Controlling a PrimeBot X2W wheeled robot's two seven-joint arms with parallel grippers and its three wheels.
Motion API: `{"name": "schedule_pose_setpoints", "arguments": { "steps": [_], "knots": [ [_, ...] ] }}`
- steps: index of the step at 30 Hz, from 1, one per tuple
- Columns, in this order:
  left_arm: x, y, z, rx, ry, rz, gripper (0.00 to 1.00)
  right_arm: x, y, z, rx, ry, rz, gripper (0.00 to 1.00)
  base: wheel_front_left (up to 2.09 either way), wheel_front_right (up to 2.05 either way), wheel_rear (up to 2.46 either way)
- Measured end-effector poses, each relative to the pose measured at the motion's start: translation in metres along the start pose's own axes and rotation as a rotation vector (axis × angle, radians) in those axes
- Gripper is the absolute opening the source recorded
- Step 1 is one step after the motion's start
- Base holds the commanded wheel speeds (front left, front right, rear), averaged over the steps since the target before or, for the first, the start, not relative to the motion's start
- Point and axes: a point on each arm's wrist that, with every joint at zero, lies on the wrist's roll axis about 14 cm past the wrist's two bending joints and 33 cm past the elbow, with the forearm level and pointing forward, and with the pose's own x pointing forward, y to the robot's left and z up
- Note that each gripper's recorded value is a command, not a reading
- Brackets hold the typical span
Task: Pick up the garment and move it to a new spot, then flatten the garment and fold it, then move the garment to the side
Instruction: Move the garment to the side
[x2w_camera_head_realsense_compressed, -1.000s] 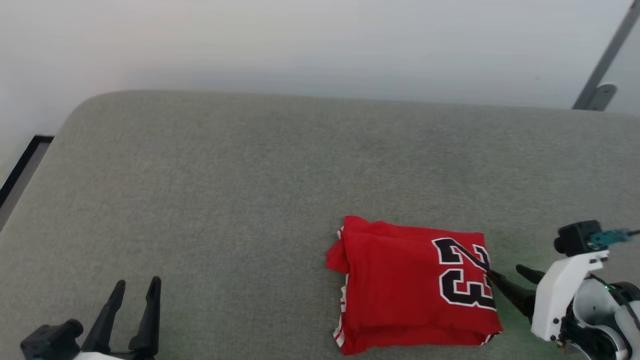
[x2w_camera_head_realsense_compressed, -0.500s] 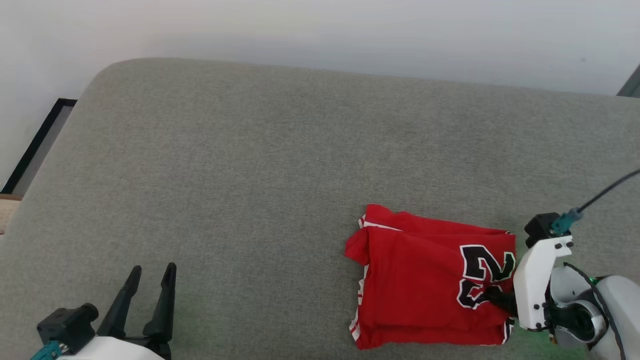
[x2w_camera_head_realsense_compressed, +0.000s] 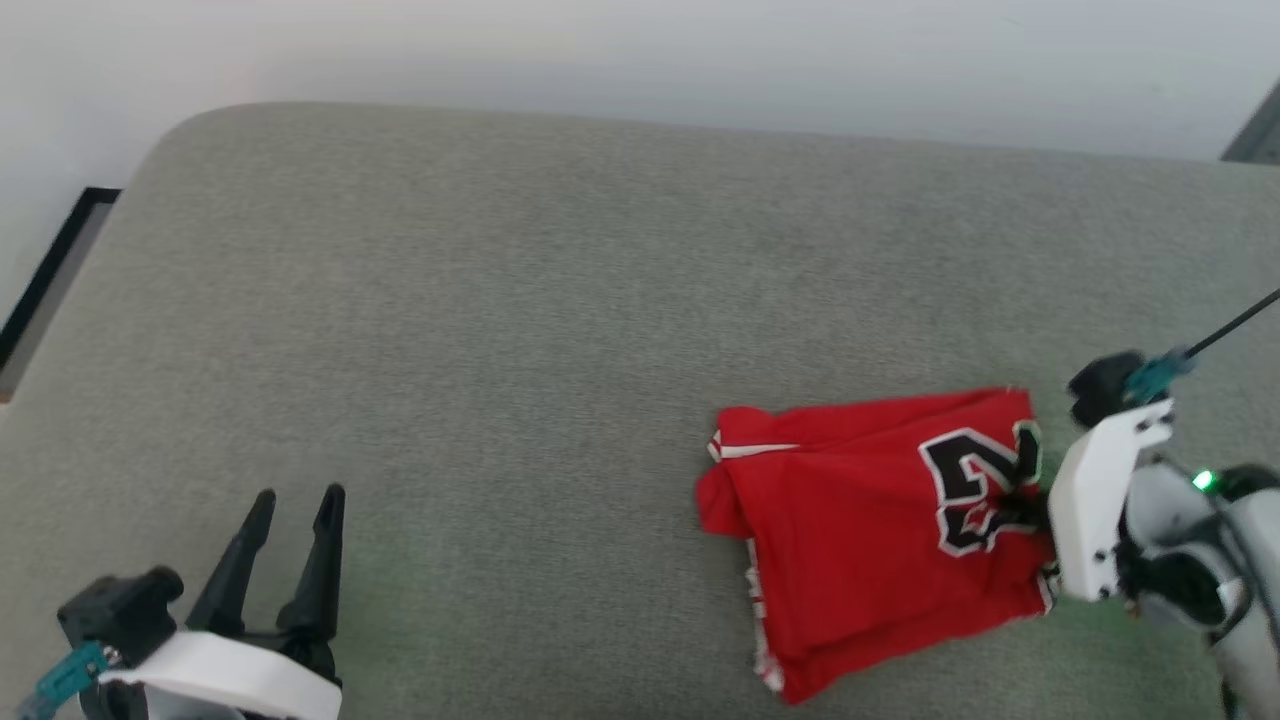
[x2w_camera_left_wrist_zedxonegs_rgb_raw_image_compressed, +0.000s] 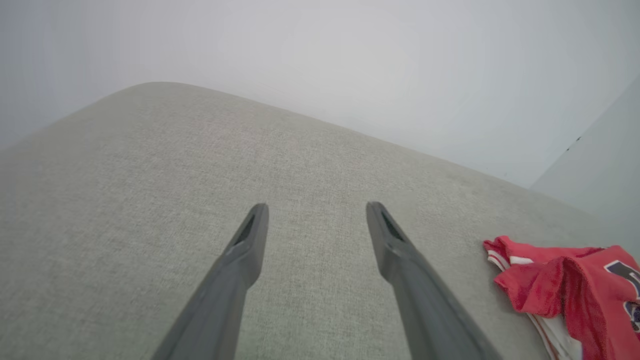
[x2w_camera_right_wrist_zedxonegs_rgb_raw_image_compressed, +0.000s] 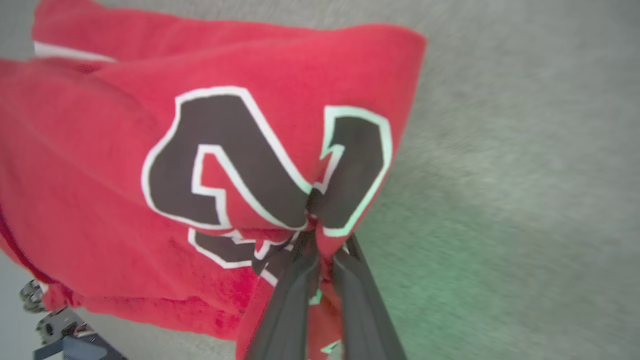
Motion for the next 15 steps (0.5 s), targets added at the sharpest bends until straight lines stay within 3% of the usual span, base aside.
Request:
{"name": "schedule_pose_setpoints", "arguments": {
  "steps": [7,15],
  "knots": [
    [0.041,-0.033,0.007,0.023,-0.013,-0.119,1.0,-0.037,-0.048,0.045,-0.017,-0.15,-0.137,0.0,0.0,0.0,0.0],
    [0.088,-0.097,0.004,0.035,-0.015,-0.306,1.0,-0.083,-0.112,0.07,-0.017,-0.231,-0.336,0.0,0.0,0.0,0.0]
  ]
}}
